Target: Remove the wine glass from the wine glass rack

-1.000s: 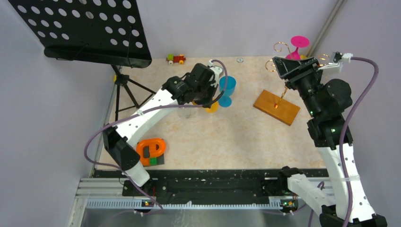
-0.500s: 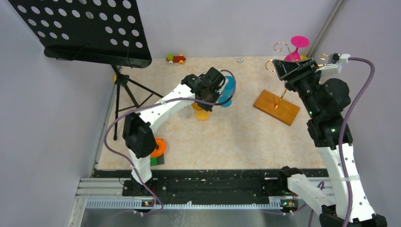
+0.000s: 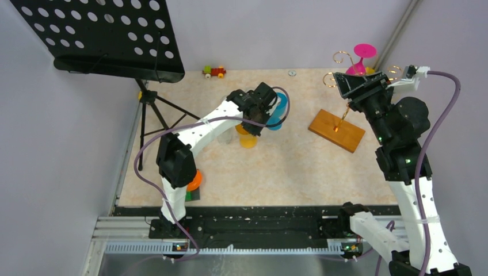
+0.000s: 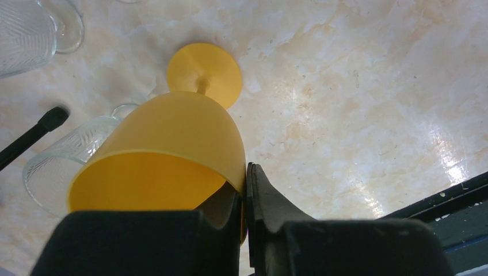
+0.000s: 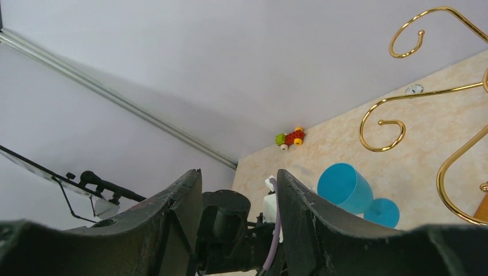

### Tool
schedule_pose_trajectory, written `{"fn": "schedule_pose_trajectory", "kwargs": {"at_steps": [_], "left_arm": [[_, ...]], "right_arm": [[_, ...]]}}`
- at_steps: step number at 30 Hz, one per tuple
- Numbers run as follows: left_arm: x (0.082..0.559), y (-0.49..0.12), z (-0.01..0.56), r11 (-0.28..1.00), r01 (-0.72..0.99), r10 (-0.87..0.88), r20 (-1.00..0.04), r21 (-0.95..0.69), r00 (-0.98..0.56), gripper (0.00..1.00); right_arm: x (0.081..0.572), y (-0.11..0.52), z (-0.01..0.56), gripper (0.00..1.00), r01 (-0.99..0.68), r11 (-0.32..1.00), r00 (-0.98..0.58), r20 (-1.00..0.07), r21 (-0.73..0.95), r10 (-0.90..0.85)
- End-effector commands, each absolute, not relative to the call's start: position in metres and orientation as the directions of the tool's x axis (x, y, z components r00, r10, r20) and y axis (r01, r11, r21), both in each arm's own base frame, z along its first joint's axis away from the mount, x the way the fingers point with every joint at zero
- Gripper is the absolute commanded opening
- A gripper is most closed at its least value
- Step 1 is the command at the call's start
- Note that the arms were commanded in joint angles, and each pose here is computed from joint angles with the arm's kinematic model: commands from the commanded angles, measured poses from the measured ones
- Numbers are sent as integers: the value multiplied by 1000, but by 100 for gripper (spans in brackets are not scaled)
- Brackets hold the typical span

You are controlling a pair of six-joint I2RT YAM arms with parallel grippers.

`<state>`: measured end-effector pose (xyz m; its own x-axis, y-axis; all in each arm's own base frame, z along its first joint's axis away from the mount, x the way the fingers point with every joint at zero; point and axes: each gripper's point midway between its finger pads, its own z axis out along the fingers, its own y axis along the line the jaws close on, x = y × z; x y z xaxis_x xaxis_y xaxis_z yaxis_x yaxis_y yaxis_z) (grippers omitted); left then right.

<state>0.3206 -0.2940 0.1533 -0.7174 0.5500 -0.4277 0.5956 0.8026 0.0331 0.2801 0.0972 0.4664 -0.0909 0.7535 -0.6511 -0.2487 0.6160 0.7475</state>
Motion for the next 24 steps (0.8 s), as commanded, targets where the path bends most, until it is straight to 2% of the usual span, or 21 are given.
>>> {"fn": "schedule_pose_trajectory", "kwargs": {"at_steps": [1, 11, 16, 21, 22, 23, 24], "left_arm": [[327, -294, 159, 804, 593, 549, -432, 40, -716, 10], [332, -289, 180, 808, 585, 546, -464, 71, -698, 39], [336, -289, 217, 811, 581, 517, -549, 68, -657, 48], [335, -284, 275, 822, 566, 445, -686, 58, -576, 59], [333, -284, 285, 822, 567, 426, -713, 49, -556, 63], [331, -284, 294, 817, 576, 412, -739, 41, -533, 86], [328, -285, 304, 807, 589, 396, -767, 28, -505, 95]], "right_arm": [[269, 92, 494, 52, -297, 614, -32, -650, 731, 759], [273, 95, 492, 52, -291, 617, -48, -655, 731, 754], [275, 94, 493, 53, -279, 641, -55, -678, 715, 733], [277, 90, 498, 58, -264, 689, -32, -721, 674, 693], [277, 89, 501, 61, -265, 699, -28, -730, 664, 683], [278, 92, 501, 65, -272, 705, -37, -739, 655, 672], [279, 94, 500, 67, -282, 711, -46, -749, 645, 661]]}}
